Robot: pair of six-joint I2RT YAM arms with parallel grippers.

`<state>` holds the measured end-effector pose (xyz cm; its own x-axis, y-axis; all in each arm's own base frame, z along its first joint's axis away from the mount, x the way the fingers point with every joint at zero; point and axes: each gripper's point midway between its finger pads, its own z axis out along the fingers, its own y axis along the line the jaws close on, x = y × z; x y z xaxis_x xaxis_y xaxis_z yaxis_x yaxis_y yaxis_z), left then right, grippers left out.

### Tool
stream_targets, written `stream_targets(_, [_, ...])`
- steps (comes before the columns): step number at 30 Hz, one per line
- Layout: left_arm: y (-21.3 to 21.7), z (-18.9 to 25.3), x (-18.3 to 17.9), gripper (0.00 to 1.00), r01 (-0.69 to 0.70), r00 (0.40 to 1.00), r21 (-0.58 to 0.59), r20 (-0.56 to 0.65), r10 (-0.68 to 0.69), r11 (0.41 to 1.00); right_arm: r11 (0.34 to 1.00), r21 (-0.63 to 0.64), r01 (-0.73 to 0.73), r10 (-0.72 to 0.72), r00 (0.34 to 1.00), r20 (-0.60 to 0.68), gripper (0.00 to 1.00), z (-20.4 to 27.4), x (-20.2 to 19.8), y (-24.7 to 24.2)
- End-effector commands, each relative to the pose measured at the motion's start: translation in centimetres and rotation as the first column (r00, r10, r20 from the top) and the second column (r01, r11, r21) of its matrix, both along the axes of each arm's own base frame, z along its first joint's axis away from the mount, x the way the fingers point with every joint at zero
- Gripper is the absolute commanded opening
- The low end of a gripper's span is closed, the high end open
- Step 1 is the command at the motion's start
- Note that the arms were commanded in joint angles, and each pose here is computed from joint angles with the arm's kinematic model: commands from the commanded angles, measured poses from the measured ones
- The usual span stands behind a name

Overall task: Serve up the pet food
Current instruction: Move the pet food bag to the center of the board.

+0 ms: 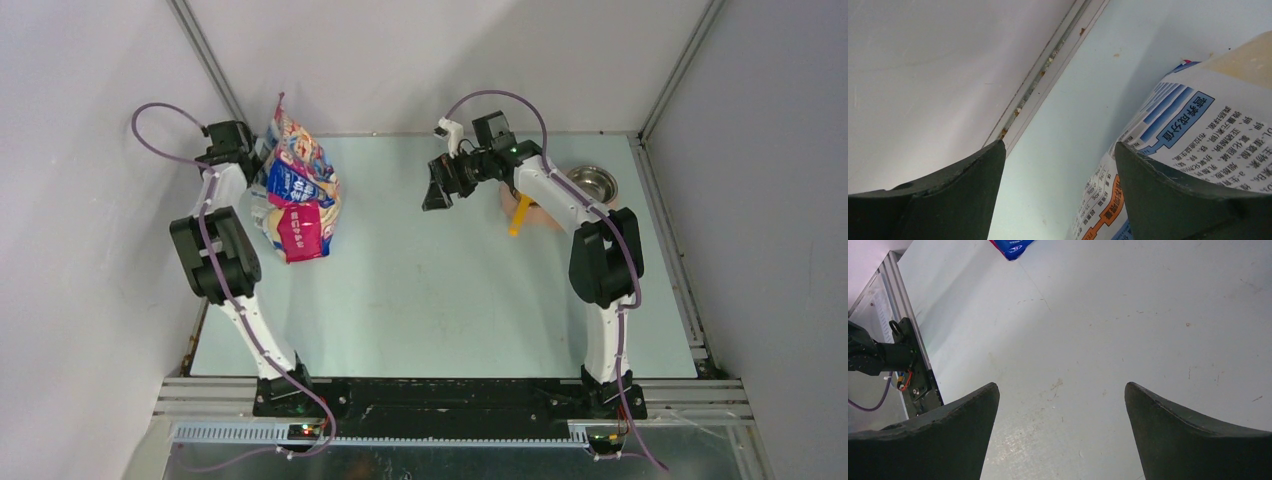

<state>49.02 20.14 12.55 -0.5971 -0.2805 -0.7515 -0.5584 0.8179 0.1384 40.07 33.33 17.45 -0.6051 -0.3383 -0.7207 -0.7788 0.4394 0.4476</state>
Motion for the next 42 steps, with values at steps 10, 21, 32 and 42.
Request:
stream_targets(10, [-12.5, -3.8, 2.3, 0.86, 0.362, 0.914, -0.282, -0.079, -0.398, 0.888, 0.998, 0.064, -0.027, 0.024, 0.999, 0.045, 0.99, 3.3, 0.4, 0.5])
stream_targets(21, [-16.2, -5.9, 3.5, 0.87, 0.413, 0.867, -0.326, -0.146, -0.476, 0.851, 0.995, 0.087, -0.038, 0.037, 0.999, 0.012, 0.99, 3.0, 0.4, 1.1])
stream_targets(32, [-26.9, -5.2, 3.0, 0.87, 0.66, 0.655, -0.419, -0.086, -0.751, 0.624, 0.997, 0.082, -0.004, 0.001, 0.999, 0.036, 0.99, 4.2, 0.8, -0.6])
stream_targets(42, [-35.0, -6.1, 0.2, 0.88, 0.757, 0.436, -0.512, -0.066, -0.897, 0.406, 0.991, 0.076, 0.107, -0.113, 0.99, 0.082, 0.99, 5.4, 3.2, -6.2])
